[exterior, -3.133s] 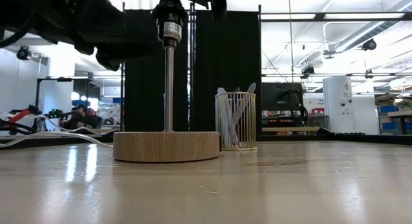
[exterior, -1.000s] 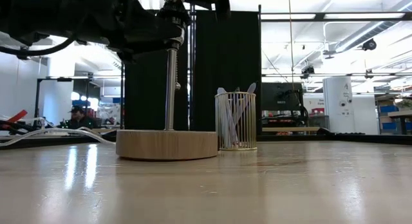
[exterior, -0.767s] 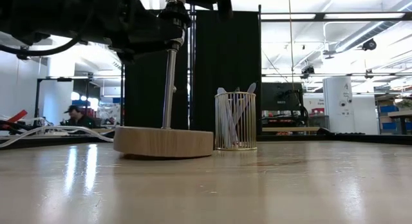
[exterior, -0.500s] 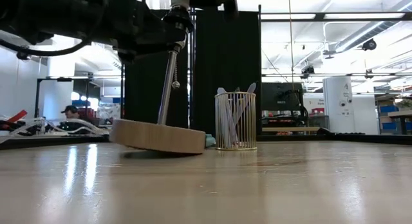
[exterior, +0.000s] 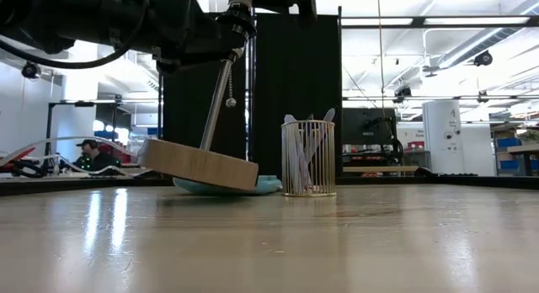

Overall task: Screw lightbulb
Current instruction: Insert the lightbulb into the black table lamp

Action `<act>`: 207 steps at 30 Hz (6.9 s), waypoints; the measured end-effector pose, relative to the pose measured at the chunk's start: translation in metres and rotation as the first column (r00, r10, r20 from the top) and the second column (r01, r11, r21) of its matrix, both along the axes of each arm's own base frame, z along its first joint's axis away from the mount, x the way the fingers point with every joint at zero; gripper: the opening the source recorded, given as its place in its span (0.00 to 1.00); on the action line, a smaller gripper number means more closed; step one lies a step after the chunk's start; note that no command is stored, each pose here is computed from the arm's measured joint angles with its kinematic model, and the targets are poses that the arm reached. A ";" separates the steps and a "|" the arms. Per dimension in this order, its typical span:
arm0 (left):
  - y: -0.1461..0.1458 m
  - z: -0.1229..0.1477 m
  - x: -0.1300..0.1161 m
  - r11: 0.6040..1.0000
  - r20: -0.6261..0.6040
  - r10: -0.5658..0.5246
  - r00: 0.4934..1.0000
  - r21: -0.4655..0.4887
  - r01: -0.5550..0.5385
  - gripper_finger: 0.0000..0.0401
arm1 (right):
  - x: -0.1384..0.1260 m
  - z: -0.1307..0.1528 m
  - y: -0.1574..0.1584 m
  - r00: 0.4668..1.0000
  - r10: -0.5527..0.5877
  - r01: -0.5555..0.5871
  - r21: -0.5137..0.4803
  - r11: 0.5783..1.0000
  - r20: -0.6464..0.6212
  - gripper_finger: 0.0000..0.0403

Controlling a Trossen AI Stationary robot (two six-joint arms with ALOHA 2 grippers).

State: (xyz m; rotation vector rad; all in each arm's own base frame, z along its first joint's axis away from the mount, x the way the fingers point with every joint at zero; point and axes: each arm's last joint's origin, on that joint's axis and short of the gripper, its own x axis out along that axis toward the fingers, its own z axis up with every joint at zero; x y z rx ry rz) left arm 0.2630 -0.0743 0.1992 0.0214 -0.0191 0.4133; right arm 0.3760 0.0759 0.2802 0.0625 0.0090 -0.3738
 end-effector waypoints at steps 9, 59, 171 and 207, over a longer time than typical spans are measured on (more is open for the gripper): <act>0.001 -0.006 -0.004 1.000 -0.019 -0.014 1.000 0.017 0.014 0.48 | 0.000 -0.001 0.000 1.000 0.009 -0.009 0.004 1.000 -0.007 0.39; -0.011 0.005 -0.023 0.972 -0.120 -0.224 0.967 0.037 0.230 0.65 | 0.002 0.009 -0.014 0.912 0.411 -0.411 -0.038 0.911 -0.004 0.39; -0.033 -0.056 -0.073 0.954 -0.252 -0.175 0.952 -0.284 0.100 0.83 | 0.030 0.054 -0.072 0.645 0.764 -0.749 -0.183 0.637 0.017 0.39; -0.048 -0.032 -0.044 0.978 -0.099 -0.085 0.991 -0.201 0.064 0.81 | 0.030 0.051 -0.072 0.647 0.763 -0.753 -0.167 0.637 -0.008 0.39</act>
